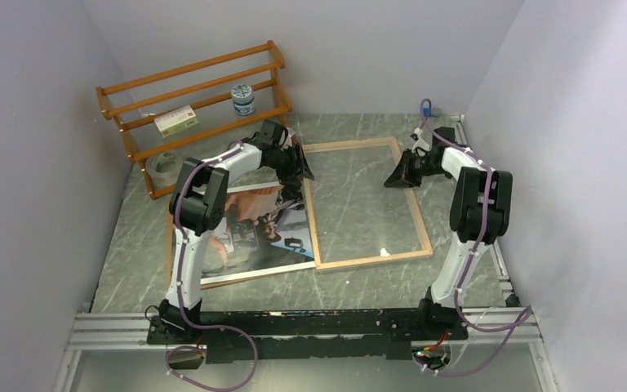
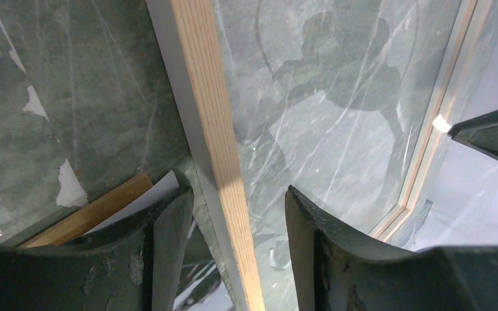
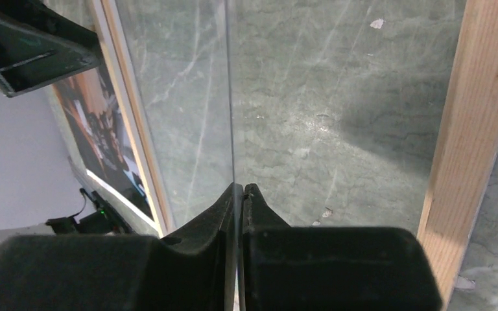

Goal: Put the photo into the frame

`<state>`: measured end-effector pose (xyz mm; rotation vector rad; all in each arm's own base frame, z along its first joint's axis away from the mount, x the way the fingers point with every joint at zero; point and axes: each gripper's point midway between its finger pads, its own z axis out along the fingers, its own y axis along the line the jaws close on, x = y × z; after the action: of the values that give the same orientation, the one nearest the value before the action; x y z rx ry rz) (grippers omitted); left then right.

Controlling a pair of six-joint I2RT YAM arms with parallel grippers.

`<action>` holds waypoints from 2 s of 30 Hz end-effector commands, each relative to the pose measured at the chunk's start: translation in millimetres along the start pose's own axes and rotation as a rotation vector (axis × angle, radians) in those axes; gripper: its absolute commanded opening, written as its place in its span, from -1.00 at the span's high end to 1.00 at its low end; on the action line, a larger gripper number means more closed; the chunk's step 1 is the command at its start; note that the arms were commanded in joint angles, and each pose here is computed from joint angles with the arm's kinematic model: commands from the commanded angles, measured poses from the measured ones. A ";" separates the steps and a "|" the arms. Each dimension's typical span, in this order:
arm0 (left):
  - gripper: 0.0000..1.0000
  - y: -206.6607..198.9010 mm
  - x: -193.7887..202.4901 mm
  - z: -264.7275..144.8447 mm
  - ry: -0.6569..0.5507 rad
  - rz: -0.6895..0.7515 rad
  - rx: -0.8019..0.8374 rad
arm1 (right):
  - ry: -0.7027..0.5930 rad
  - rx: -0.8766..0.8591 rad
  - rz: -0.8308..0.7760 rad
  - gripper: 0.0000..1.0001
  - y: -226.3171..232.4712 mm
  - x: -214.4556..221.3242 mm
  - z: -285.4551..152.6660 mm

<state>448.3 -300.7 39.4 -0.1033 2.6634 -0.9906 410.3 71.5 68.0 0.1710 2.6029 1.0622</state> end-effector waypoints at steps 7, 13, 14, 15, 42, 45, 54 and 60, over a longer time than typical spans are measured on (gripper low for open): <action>-0.17 2.4 -7.0 -14.1 -0.047 0.054 -0.065 | -0.151 0.031 -0.125 0.85 13.2 -15.0 -3.5; -0.07 14.9 -5.3 -9.4 -0.037 0.042 -0.115 | -0.205 -0.032 -0.228 0.99 35.6 -11.8 -18.4; -0.05 16.0 -5.4 -8.9 -0.034 0.043 -0.121 | -0.209 -0.041 -0.238 0.99 38.7 -9.6 -20.4; -0.04 18.6 -4.4 -7.2 -0.028 0.040 -0.129 | -0.210 -0.058 -0.245 0.99 41.5 -5.8 -21.8; 0.18 29.2 5.0 7.4 0.024 0.014 -0.134 | -0.281 -0.163 -0.320 1.00 62.3 -1.2 -28.9; 0.17 28.2 5.3 8.0 0.027 0.015 -0.128 | -0.277 -0.193 -0.315 1.00 65.2 -1.1 -27.1; 0.16 27.8 6.3 7.7 0.029 0.017 -0.123 | -0.226 -0.162 -0.175 0.99 55.3 -14.7 -14.8; 0.10 21.1 -0.6 -1.3 0.011 0.030 -0.118 | -0.249 -0.177 -0.112 1.00 81.0 -25.2 -36.2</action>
<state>450.0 -288.3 31.1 -0.1059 2.7060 -0.8664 411.8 94.5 107.3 0.0944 2.3231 1.1100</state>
